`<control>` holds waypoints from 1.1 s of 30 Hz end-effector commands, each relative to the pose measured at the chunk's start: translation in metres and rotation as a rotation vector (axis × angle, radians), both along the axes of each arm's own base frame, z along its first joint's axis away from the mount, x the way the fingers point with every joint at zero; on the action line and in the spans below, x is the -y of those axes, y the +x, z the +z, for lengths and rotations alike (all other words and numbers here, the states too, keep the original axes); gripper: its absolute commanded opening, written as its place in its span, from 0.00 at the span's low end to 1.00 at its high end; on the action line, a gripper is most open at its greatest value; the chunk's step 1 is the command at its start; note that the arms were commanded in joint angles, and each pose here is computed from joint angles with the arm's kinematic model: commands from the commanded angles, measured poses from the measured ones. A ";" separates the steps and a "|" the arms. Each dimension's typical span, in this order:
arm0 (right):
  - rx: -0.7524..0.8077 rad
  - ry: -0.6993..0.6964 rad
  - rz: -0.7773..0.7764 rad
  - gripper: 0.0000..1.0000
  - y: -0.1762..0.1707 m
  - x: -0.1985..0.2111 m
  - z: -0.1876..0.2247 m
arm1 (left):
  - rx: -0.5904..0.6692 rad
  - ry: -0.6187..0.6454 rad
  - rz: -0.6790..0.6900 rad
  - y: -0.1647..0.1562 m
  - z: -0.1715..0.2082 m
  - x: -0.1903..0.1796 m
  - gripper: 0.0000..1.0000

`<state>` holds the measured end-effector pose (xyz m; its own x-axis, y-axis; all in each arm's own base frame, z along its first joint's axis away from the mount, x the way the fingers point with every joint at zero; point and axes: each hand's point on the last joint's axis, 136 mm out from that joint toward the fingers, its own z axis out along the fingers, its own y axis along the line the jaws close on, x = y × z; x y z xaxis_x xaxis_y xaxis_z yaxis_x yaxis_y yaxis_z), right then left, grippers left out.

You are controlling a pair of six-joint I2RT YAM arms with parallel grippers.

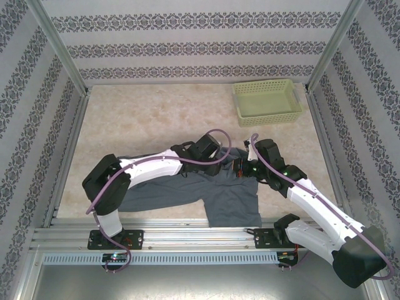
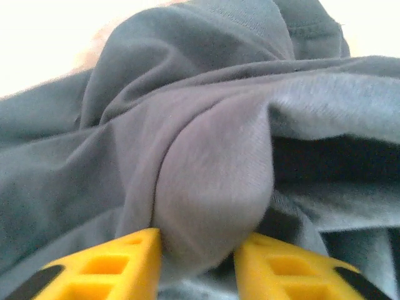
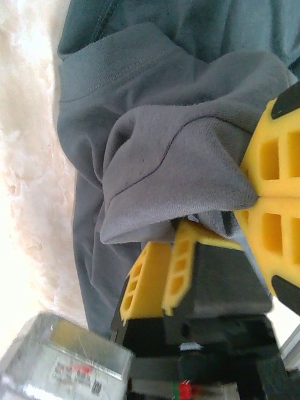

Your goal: Fold the inside-out t-shirt

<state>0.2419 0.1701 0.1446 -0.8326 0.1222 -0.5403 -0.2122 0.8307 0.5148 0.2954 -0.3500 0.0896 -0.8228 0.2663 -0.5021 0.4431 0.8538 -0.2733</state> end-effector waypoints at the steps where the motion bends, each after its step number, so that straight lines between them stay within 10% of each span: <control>1: 0.018 -0.028 -0.014 0.00 0.005 0.003 -0.003 | 0.014 -0.044 0.067 0.027 0.001 -0.005 0.16; 3: 0.009 -0.049 -0.029 0.00 0.006 0.009 -0.011 | -0.005 -0.087 0.081 0.036 0.002 -0.010 0.00; 10: -0.037 -0.322 -0.181 0.00 0.034 0.060 -0.051 | 0.077 -0.214 0.011 0.021 0.053 -0.018 0.00; 19: -0.032 -0.513 -0.169 0.40 0.027 0.065 -0.030 | -0.022 -0.289 -0.025 0.010 0.047 -0.001 0.00; 33: 0.019 -0.261 0.051 0.46 0.013 -0.037 -0.027 | -0.018 -0.330 -0.007 0.013 0.053 0.002 0.00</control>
<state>0.2472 0.1908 0.1177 -0.8317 -0.0893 -0.5481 -0.2531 0.9395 0.2310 0.3038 -0.3461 0.1238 -0.8485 0.1324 -0.5124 0.4261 0.7450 -0.5133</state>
